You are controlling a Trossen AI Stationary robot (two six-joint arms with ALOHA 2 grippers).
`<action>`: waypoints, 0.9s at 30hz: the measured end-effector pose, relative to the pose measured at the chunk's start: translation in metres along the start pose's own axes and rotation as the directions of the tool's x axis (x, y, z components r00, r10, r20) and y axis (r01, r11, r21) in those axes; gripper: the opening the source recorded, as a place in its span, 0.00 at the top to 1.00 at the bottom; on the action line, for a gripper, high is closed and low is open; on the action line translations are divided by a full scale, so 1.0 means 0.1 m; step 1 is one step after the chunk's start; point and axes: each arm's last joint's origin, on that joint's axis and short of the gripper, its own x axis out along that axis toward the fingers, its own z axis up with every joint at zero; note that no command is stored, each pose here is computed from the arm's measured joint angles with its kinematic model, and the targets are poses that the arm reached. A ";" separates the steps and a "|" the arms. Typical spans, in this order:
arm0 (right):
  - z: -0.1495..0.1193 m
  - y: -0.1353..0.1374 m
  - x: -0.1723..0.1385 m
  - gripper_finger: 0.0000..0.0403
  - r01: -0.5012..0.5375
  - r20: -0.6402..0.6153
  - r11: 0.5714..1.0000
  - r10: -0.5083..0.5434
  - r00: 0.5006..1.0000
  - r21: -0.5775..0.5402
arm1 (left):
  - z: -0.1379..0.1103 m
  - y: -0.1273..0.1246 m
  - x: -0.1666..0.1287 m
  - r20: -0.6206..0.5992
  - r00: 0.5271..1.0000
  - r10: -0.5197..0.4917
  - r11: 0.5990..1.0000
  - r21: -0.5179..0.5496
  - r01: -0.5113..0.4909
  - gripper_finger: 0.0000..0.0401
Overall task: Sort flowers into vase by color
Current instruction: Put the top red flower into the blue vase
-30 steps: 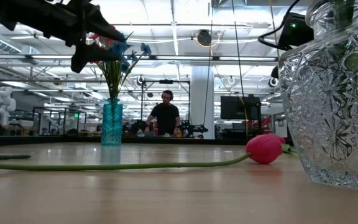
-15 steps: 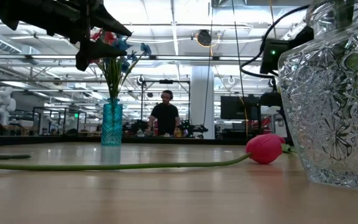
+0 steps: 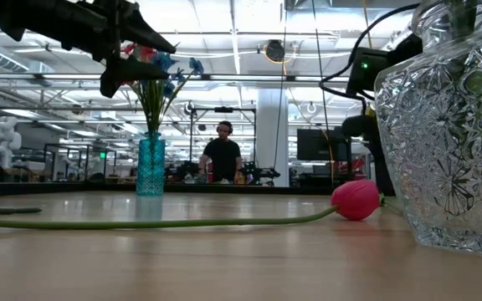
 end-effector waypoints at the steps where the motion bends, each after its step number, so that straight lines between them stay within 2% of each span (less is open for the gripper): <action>1: 0.00 0.01 0.00 0.66 -0.008 0.005 1.000 0.008 1.000 0.001 | 0.00 0.00 0.00 -0.003 1.000 0.003 1.000 0.001 -0.003 0.43; 8: 0.07 0.04 0.06 0.66 -0.003 0.097 1.000 0.001 0.995 0.013 | -0.02 0.02 0.00 -0.019 1.000 0.015 1.000 0.009 -0.015 0.43; 16: 0.12 0.03 0.35 0.67 0.098 0.041 0.995 -0.099 0.994 0.010 | -0.03 0.03 0.00 -0.034 0.999 0.027 0.999 0.018 -0.026 0.42; 19: 0.12 0.02 0.35 0.74 0.108 0.042 0.994 -0.107 0.993 -0.018 | -0.04 0.03 0.00 -0.041 0.999 0.032 0.999 0.021 -0.031 0.42; 23: 0.11 0.00 0.27 0.94 0.091 0.072 0.995 -0.088 0.994 -0.042 | -0.04 0.03 0.00 -0.042 0.999 0.030 0.999 0.021 -0.030 0.42; 27: 0.12 -0.03 0.16 0.96 0.077 0.085 0.996 -0.074 0.994 -0.035 | -0.04 0.03 0.00 -0.041 0.999 0.029 0.999 0.021 -0.029 0.42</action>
